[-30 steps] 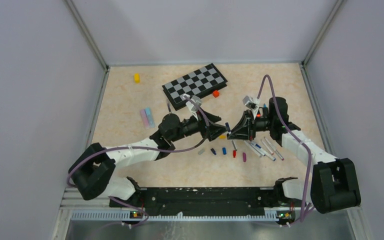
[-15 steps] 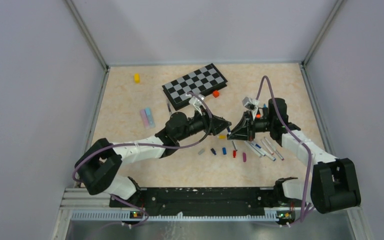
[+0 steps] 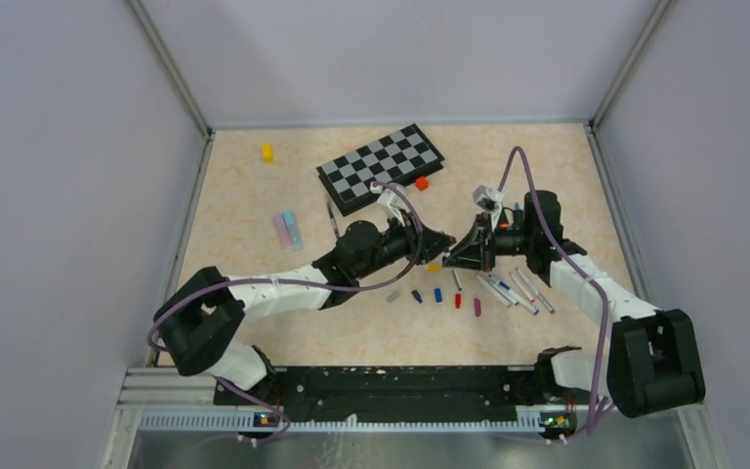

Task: Open the pen caps
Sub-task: Open the pen cap from the pen, then place the pen at the center of the board, then place the pen cap at the center of the board, then pick up the pen from the center of the board.

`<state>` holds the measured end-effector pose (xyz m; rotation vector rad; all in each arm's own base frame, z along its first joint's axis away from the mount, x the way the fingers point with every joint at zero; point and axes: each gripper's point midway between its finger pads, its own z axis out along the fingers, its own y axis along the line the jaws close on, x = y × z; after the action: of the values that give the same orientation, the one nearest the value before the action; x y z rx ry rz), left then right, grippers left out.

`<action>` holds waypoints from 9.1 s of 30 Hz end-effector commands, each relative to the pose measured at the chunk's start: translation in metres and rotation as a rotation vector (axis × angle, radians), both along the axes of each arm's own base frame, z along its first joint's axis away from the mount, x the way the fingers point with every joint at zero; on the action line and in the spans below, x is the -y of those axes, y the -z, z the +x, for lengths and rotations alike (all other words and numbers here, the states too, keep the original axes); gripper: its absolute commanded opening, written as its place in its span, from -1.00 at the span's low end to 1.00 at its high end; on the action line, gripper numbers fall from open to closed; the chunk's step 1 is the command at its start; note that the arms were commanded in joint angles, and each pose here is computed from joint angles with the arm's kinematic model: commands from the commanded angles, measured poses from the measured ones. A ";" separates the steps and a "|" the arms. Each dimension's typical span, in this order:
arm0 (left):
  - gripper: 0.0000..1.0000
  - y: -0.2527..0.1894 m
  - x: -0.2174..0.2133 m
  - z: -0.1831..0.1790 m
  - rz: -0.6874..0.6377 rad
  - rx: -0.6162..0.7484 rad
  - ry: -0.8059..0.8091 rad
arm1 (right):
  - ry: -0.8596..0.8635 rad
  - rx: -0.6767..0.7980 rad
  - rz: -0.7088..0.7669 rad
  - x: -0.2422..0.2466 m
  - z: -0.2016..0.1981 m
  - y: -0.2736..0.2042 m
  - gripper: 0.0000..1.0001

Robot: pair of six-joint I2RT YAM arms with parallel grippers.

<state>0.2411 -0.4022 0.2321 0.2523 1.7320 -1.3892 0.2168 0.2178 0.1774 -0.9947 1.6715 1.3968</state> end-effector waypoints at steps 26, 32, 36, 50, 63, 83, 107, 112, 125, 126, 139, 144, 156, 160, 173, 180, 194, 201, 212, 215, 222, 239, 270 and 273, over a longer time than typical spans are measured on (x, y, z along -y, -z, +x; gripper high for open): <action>-1.00 -0.098 -0.076 0.093 -0.137 0.168 -0.388 | -0.117 0.101 -0.002 -0.002 -0.016 -0.003 -1.00; -1.00 -0.122 -0.104 0.105 -0.135 0.241 -0.472 | -0.110 0.120 -0.034 0.000 -0.014 -0.001 -1.00; -1.00 -0.128 -0.114 0.104 -0.130 0.262 -0.479 | -0.115 0.145 -0.049 0.002 -0.014 -0.001 -1.00; -1.00 -0.103 -0.136 0.089 -0.040 0.254 -0.382 | -0.065 0.214 -0.095 0.021 -0.006 -0.004 -1.00; -1.00 -0.060 -0.148 0.057 0.078 0.229 -0.238 | 0.155 0.299 -0.188 0.076 0.014 -0.015 -1.00; -1.00 0.036 -0.145 -0.007 0.162 0.031 0.007 | 0.521 0.073 -0.868 0.209 0.029 0.069 -1.00; -1.00 0.065 -0.122 -0.022 0.119 -0.066 0.202 | 0.575 -0.136 -0.939 0.259 0.044 0.121 -0.92; -1.00 0.068 -0.123 -0.020 0.146 -0.038 0.195 | 0.575 -0.151 -0.928 0.260 0.051 0.123 -0.91; -1.00 0.069 -0.127 -0.012 0.212 0.063 0.171 | 0.557 -0.212 -0.886 0.254 0.052 0.134 -0.83; -1.00 0.068 -0.127 -0.012 0.214 0.068 0.175 | 0.561 -0.216 -0.888 0.254 0.052 0.136 -0.80; -1.00 0.061 -0.122 -0.021 0.180 0.046 0.216 | 0.559 -0.258 -0.875 0.251 0.049 0.142 -0.52; -1.00 0.055 -0.113 -0.030 0.180 0.039 0.231 | 0.569 -0.227 -0.849 0.248 0.053 0.130 -0.50; -1.00 0.059 -0.049 -0.062 0.292 0.006 0.285 | 0.564 -0.002 -0.553 0.199 0.062 0.042 -0.48; -1.00 0.069 -0.016 -0.070 0.341 -0.043 0.287 | 0.576 0.038 -0.531 0.194 0.058 0.038 -0.48; -0.99 0.125 0.091 -0.076 0.513 -0.247 0.398 | 0.681 0.015 -0.557 0.204 0.063 0.028 -0.47; -0.97 0.152 0.119 -0.070 0.546 -0.336 0.435 | 0.692 0.035 -0.558 0.204 0.062 0.023 -0.46; -0.73 0.177 0.125 -0.055 0.570 -0.385 0.407 | 0.683 0.028 -0.558 0.203 0.061 0.026 -0.45; -0.50 0.178 0.124 -0.049 0.575 -0.383 0.390 | 0.677 0.029 -0.552 0.202 0.061 0.026 -0.44; -0.38 0.160 0.125 -0.046 0.565 -0.342 0.380 | 0.671 0.022 -0.555 0.202 0.060 0.029 -0.44; -0.40 0.143 0.121 -0.042 0.551 -0.292 0.361 | 0.666 0.023 -0.553 0.201 0.060 0.029 -0.44; -0.42 0.086 0.093 -0.025 0.502 -0.043 0.247 | 0.638 0.039 -0.537 0.197 0.057 0.027 -0.43; 0.97 0.066 -0.136 0.061 0.652 0.100 -0.482 | 0.559 0.113 -0.462 0.180 0.050 0.024 -0.42; -0.07 0.180 -0.265 0.189 0.902 -0.427 -0.747 | 0.559 0.089 -0.478 0.183 0.051 0.032 -0.42; -0.11 0.184 -0.264 0.193 0.920 -0.430 -0.737 | 0.559 0.089 -0.478 0.183 0.051 0.032 -0.42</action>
<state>0.4171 -0.1365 0.0392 -0.2375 2.4143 -0.0710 0.2637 0.0368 0.1411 -0.7028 2.0949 0.6118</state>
